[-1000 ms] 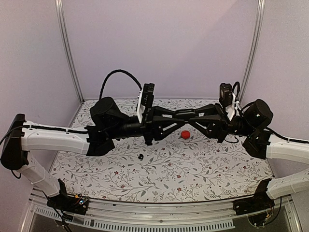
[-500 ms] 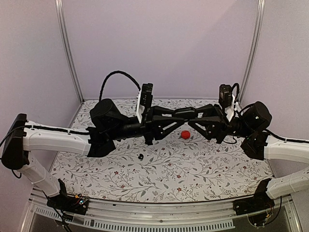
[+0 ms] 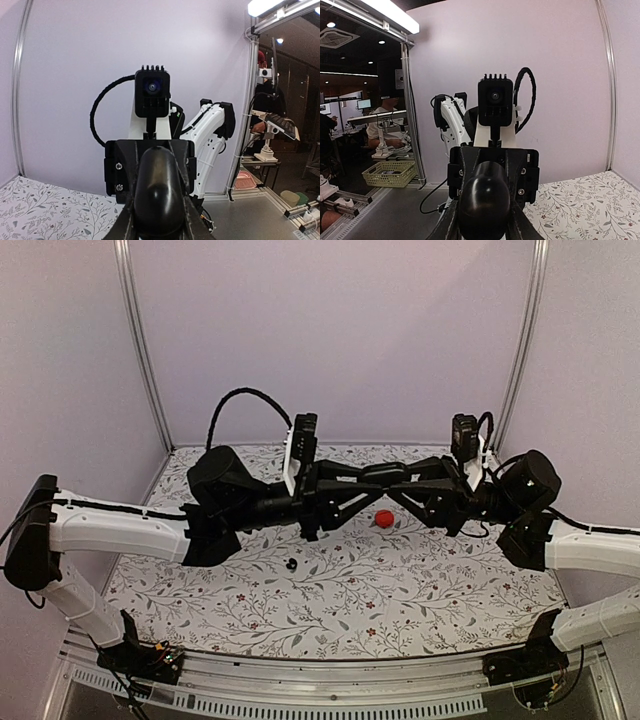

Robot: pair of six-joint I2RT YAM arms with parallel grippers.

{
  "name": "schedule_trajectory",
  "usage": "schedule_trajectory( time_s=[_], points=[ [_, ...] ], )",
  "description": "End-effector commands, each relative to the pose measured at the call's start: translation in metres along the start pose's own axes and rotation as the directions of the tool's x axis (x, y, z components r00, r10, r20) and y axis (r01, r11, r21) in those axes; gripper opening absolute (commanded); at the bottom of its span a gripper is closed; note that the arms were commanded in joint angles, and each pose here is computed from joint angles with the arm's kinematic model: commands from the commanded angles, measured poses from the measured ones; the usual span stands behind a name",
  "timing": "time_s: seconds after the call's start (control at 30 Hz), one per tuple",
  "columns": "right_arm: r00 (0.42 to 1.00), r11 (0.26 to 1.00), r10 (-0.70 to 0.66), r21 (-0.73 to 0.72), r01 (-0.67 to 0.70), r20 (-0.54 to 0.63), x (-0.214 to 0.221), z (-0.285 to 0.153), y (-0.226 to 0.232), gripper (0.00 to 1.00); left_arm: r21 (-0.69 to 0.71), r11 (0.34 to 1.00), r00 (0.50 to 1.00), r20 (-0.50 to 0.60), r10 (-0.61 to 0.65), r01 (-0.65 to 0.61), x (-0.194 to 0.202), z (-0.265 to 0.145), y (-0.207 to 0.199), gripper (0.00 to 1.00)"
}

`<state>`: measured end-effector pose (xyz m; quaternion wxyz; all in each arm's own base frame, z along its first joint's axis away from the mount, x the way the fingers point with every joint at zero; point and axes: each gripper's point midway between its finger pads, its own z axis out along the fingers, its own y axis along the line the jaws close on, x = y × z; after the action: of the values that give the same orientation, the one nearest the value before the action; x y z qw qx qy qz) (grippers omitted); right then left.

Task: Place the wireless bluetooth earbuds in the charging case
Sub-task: Pass from the left arm to the right

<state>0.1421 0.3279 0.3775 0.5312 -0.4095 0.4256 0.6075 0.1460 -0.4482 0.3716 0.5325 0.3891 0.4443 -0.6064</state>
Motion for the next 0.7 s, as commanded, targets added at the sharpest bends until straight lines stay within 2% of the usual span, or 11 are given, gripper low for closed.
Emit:
schedule_trajectory(
  time_s=[0.0, 0.17, 0.33, 0.4, 0.47, 0.57, 0.67],
  points=[
    [1.000, 1.000, -0.002, -0.029, 0.002, 0.013, -0.006, 0.005, 0.005, 0.29, 0.009, 1.000, 1.000, 0.021, 0.005, -0.005, 0.000, 0.001, -0.004, 0.00],
    [1.000, 1.000, 0.001, -0.029, 0.000, 0.012, -0.005, 0.006, 0.005, 0.18, 0.011, 1.000, 1.000, 0.018, 0.005, -0.006, 0.000, 0.001, -0.005, 0.02],
    [1.000, 1.000, -0.003, -0.028, 0.003, 0.011, -0.006, 0.005, 0.005, 0.10, -0.028, 1.000, 1.000, -0.002, -0.003, 0.003, 0.001, -0.003, 0.000, 0.27],
    [1.000, 1.000, -0.002, -0.026, 0.002, 0.007, -0.006, 0.005, 0.005, 0.09, -0.047, 0.999, 1.000, -0.011, -0.008, 0.008, 0.003, -0.007, 0.002, 0.33],
    [1.000, 1.000, -0.001, -0.019, 0.001, 0.001, -0.005, 0.005, 0.005, 0.09, -0.071, 0.997, 1.000, -0.024, -0.015, 0.014, 0.004, -0.012, 0.005, 0.46],
    [1.000, 1.000, -0.005, 0.002, 0.005, -0.009, -0.004, 0.003, 0.003, 0.08, -0.114, 0.993, 0.997, -0.073, -0.030, 0.022, 0.011, -0.020, 0.009, 0.73],
    [1.000, 1.000, -0.010, 0.024, 0.010, -0.030, 0.000, 0.000, 0.001, 0.08, -0.135, 0.991, 0.993, -0.120, -0.012, -0.004, 0.014, -0.030, 0.008, 0.94]
  ],
)
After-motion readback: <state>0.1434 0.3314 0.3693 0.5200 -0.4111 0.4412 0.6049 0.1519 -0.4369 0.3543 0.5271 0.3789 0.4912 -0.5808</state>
